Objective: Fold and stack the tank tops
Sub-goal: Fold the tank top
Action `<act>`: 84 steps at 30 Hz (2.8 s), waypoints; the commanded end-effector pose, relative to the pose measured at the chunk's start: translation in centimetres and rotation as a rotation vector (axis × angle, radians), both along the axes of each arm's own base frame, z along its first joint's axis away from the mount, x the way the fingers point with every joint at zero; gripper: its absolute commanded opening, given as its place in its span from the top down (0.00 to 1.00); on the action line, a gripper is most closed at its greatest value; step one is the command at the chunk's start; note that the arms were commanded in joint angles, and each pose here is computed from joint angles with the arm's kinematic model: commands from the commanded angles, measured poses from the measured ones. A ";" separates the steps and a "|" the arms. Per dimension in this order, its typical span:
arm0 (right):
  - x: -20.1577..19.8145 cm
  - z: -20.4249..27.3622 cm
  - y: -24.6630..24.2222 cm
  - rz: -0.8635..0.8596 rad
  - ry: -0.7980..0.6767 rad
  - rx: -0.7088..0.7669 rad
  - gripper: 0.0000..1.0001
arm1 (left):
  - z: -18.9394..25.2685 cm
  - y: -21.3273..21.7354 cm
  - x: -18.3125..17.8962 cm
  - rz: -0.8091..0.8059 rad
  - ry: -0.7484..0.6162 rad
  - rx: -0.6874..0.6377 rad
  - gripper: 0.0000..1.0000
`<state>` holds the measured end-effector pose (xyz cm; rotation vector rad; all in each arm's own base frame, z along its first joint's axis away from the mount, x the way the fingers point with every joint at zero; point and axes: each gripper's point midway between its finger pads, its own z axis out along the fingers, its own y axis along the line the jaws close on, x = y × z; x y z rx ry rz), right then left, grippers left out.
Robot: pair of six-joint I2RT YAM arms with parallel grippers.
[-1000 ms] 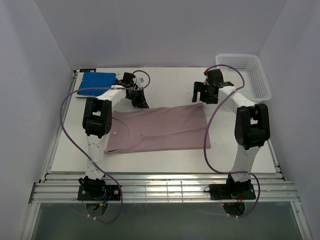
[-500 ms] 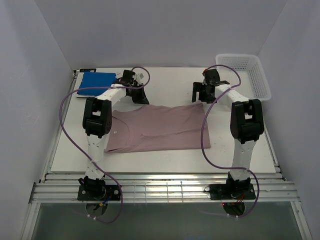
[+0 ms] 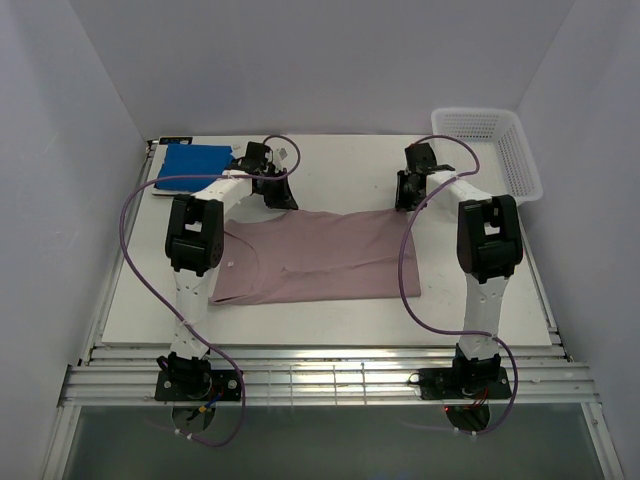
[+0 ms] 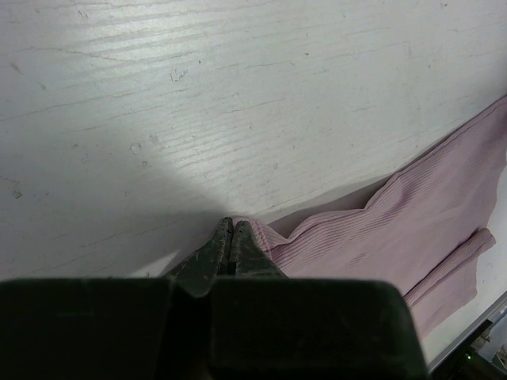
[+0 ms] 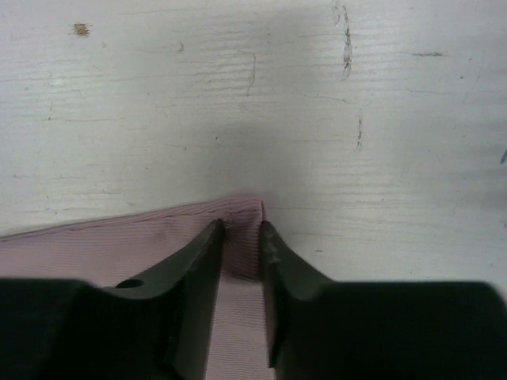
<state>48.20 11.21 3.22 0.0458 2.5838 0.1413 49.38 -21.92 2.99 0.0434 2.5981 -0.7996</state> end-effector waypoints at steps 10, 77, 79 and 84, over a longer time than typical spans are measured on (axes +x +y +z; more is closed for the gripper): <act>2.1 2.9 -0.3 -0.001 -0.110 -0.027 0.92 | 4.9 -0.1 1.0 -0.007 -0.127 -0.001 1.00; -12.9 8.5 0.7 0.153 -0.258 0.227 0.19 | 8.4 1.9 -18.3 0.038 -0.154 -0.098 0.05; -12.5 9.5 1.7 0.202 -0.280 0.260 0.10 | 9.6 2.4 -17.1 0.071 -0.211 -0.070 0.02; -11.6 8.9 5.6 0.326 -0.232 0.289 0.10 | 9.2 4.3 -13.3 0.207 -0.221 0.060 0.02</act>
